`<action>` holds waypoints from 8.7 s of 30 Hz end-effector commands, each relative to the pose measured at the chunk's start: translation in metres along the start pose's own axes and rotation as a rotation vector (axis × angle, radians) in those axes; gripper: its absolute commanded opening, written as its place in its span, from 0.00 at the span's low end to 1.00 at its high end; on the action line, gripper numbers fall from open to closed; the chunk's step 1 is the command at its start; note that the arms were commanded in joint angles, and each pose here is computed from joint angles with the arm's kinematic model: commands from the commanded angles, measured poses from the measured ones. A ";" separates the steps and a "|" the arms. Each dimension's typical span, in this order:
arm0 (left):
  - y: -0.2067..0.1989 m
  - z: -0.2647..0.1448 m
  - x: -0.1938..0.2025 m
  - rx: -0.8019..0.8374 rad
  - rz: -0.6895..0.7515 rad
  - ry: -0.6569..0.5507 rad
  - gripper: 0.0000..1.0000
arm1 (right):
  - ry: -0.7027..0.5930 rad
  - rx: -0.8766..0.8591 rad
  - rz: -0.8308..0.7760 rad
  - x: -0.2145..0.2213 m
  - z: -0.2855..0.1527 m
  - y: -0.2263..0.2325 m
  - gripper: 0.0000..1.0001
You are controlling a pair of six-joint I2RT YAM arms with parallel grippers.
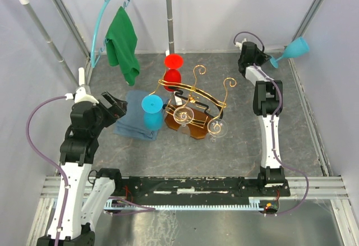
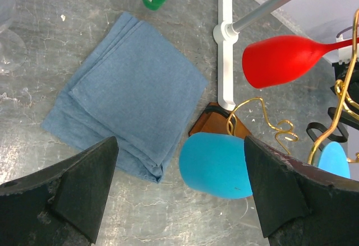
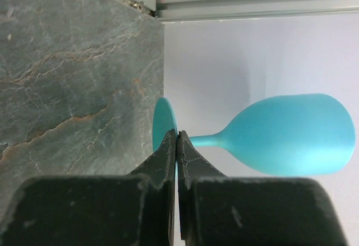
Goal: Take the wine glass off the wine glass rack
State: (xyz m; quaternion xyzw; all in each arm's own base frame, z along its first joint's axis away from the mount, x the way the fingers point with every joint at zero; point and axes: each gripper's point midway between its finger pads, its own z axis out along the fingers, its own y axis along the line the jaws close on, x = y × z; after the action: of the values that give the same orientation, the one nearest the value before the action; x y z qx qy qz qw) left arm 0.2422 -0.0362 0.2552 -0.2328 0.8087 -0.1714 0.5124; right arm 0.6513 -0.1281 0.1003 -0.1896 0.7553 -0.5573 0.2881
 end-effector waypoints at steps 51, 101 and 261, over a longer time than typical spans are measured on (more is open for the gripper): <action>0.003 0.009 0.012 0.000 0.019 0.045 0.99 | -0.079 -0.081 -0.223 -0.015 -0.014 0.078 0.43; -0.003 0.005 0.011 0.050 0.027 0.021 0.99 | -0.295 -1.281 1.211 0.087 -0.438 -0.187 0.48; -0.023 -0.027 -0.029 0.064 -0.064 -0.078 0.99 | -0.587 -2.488 0.786 -0.075 -0.679 -0.180 0.01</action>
State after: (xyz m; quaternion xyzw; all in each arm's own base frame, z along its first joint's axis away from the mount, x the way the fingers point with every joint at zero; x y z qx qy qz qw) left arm 0.2330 -0.0382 0.2944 -0.2647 0.7778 -0.2051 0.5320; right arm 0.2907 0.3750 0.3719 -0.1598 0.7371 0.6320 0.1779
